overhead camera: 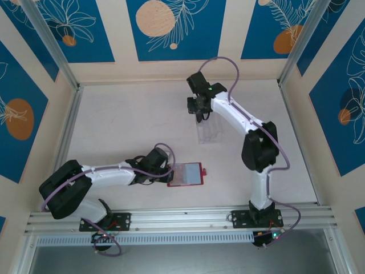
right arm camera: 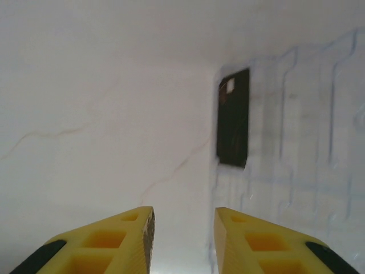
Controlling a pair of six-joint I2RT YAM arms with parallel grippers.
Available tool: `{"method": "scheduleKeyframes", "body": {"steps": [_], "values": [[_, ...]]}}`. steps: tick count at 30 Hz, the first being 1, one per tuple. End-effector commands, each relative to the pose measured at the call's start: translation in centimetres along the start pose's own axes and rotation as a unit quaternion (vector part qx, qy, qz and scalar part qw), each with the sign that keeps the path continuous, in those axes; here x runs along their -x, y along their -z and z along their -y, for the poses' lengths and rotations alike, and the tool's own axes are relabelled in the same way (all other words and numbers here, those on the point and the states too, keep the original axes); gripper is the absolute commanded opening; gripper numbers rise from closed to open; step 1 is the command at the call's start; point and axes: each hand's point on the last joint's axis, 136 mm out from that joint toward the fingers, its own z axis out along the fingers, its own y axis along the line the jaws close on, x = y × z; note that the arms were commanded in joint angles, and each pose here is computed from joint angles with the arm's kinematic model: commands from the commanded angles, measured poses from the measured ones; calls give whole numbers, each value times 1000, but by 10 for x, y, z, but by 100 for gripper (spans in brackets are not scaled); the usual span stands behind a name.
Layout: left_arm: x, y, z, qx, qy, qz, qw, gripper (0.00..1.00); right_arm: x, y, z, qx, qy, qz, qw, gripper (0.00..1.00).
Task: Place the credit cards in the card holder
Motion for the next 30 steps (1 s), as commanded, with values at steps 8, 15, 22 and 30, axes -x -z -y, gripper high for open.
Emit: {"method": "scheduleKeyframes", "body": {"steps": [8, 15, 22, 30], "values": [[-24, -8, -21, 40, 4, -32, 999, 17, 13, -64, 38, -85, 37, -57, 994, 33], [-25, -8, -21, 39, 6, -32, 999, 17, 6, -86, 47, -97, 42, -78, 991, 33], [-25, -8, -21, 39, 7, -32, 999, 17, -5, -101, 39, -72, 41, -97, 992, 30], [-25, -8, -22, 39, 9, -31, 999, 17, -6, -105, 31, -57, 45, -99, 992, 23]]}}
